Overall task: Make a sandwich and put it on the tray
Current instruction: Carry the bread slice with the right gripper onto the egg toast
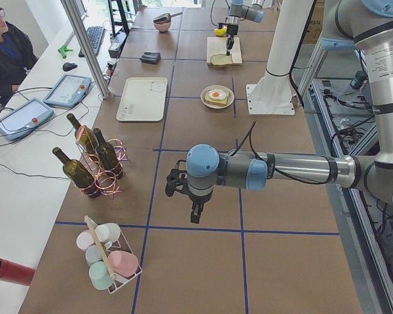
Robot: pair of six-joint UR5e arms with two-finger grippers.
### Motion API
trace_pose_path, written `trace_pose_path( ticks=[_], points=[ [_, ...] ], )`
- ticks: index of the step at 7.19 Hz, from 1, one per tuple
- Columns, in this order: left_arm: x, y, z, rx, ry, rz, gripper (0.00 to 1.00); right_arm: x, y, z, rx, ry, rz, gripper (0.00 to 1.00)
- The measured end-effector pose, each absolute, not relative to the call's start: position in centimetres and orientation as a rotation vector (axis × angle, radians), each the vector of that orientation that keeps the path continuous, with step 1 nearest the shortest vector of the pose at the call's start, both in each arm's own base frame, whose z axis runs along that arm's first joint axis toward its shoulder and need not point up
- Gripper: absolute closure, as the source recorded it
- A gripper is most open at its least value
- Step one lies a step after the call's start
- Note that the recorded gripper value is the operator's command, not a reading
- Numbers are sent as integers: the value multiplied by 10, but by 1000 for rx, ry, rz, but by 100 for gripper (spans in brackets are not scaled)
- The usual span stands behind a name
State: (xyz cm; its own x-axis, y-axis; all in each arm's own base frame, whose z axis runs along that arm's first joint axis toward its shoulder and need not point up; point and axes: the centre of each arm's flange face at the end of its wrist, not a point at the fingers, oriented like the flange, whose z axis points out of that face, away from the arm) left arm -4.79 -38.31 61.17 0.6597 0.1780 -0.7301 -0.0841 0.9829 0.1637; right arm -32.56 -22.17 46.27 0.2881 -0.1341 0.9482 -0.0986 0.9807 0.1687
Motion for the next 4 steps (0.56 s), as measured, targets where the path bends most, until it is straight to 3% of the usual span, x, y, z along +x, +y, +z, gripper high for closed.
trace_pose_path(
  ticks=[4],
  points=[
    [-48,-385,610,126,837,151,0,-430,-258,349,194,-1318,58,100]
  ],
)
